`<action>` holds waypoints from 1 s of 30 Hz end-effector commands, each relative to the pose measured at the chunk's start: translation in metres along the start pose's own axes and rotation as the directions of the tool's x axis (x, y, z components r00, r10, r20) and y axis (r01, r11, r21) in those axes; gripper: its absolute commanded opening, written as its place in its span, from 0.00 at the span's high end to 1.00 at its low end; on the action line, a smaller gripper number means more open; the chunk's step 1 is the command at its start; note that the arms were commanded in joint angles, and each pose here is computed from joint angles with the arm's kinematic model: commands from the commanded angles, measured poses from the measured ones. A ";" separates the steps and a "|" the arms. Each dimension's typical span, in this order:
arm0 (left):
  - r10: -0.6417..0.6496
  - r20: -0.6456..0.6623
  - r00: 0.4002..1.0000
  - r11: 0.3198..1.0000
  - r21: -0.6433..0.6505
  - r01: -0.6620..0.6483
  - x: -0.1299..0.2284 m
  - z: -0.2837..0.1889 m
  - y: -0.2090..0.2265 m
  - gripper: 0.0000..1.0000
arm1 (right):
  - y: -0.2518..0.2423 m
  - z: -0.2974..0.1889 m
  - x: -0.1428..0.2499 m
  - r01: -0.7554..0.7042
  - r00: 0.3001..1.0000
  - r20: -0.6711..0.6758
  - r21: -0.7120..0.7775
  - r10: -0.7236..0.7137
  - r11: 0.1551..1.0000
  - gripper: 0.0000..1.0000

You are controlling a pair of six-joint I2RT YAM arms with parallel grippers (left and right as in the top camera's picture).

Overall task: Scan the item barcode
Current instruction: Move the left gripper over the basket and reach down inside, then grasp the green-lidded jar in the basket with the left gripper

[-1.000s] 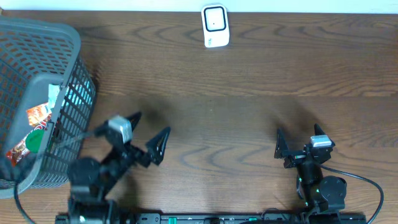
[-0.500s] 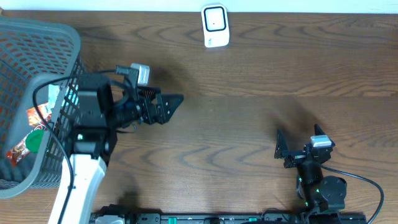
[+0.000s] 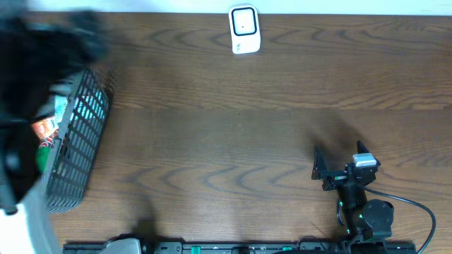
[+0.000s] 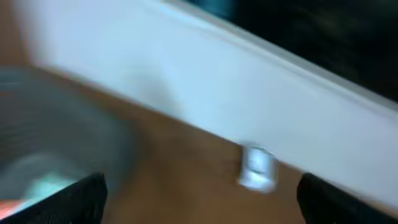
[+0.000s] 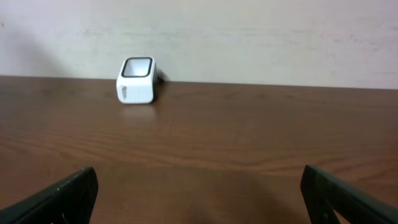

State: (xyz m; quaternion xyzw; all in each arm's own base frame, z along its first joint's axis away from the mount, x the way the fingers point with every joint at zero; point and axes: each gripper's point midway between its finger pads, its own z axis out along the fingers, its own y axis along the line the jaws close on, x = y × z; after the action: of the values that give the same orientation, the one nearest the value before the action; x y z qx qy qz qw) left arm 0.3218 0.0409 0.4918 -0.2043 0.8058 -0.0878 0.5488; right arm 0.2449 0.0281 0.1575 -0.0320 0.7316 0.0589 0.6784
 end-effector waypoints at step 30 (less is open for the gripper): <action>-0.789 -0.146 0.596 0.291 -0.944 0.154 0.206 0.058 0.318 0.02 | -0.001 0.000 0.000 0.011 1.000 0.000 0.005 -0.011 1.000 0.01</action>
State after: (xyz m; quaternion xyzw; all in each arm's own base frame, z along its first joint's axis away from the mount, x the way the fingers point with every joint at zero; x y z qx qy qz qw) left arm 0.2417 0.2456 0.1915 -0.6596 0.7450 0.0936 0.0354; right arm 0.2449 0.0280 0.1575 -0.0318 0.7316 0.0587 0.6785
